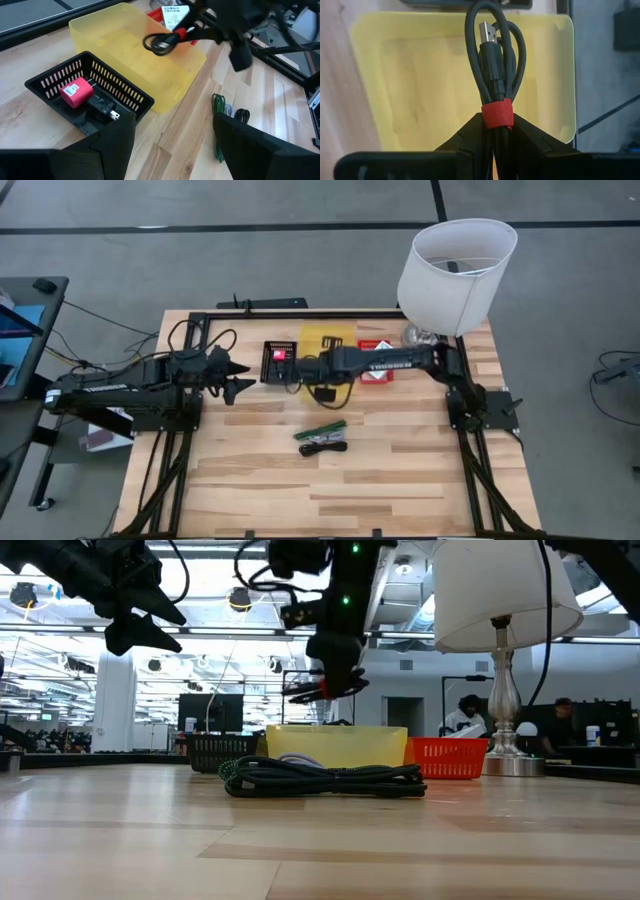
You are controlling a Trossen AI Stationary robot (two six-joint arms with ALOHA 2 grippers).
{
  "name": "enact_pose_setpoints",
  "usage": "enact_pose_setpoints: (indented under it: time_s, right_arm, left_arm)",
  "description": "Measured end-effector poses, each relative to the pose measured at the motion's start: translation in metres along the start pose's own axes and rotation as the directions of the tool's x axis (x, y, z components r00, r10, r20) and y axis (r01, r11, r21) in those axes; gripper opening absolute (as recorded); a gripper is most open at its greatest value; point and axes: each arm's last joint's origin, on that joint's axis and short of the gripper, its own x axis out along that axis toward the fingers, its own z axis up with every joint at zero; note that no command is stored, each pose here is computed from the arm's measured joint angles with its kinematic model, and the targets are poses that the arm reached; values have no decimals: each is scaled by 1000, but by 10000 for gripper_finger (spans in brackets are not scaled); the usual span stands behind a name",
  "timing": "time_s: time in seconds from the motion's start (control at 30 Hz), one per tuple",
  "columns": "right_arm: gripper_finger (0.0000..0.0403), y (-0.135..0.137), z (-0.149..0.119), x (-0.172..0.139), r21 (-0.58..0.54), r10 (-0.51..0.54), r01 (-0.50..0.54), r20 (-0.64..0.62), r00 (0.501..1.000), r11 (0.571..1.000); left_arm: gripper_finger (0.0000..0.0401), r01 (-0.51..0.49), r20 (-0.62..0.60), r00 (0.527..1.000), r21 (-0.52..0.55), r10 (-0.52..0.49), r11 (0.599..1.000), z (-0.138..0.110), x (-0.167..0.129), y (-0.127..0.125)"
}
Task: Pick and place items into bin
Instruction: Put the bottom black charger cable into the yellow bin, then put the black charger cable into the yellow bin
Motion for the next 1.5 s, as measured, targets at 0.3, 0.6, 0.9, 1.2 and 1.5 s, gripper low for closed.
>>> enact_pose_setpoints:
  time_s: [0.3, 0.6, 0.9, 1.2, 1.5]
  right_arm:
    - [81, -17, -1, 10, 42, 23, -23, -17, 1000, 999]
    - [110, -16, -1, 9, 42, 24, -23, -16, 1000, 999]
    - [133, -16, -1, 9, 68, 24, -23, -16, 1000, 997]
    - [134, -16, -1, 9, 69, 24, -23, -15, 1000, 997]
    - [136, -15, -1, 9, 94, 25, -23, -14, 1000, 995]
  left_arm:
    - [258, 0, 0, 1000, 0, 0, 1000, 0, 0, 0]
    - [258, 0, -1, 1000, 0, 0, 1000, 0, 0, 0]
    - [258, -12, -23, 1000, 3, 12, 1000, -2, 0, 1]
    - [258, -11, -23, 1000, 3, 11, 1000, -2, 0, 1]
    - [258, -11, -23, 1000, 3, 12, 1000, -2, 0, 1]
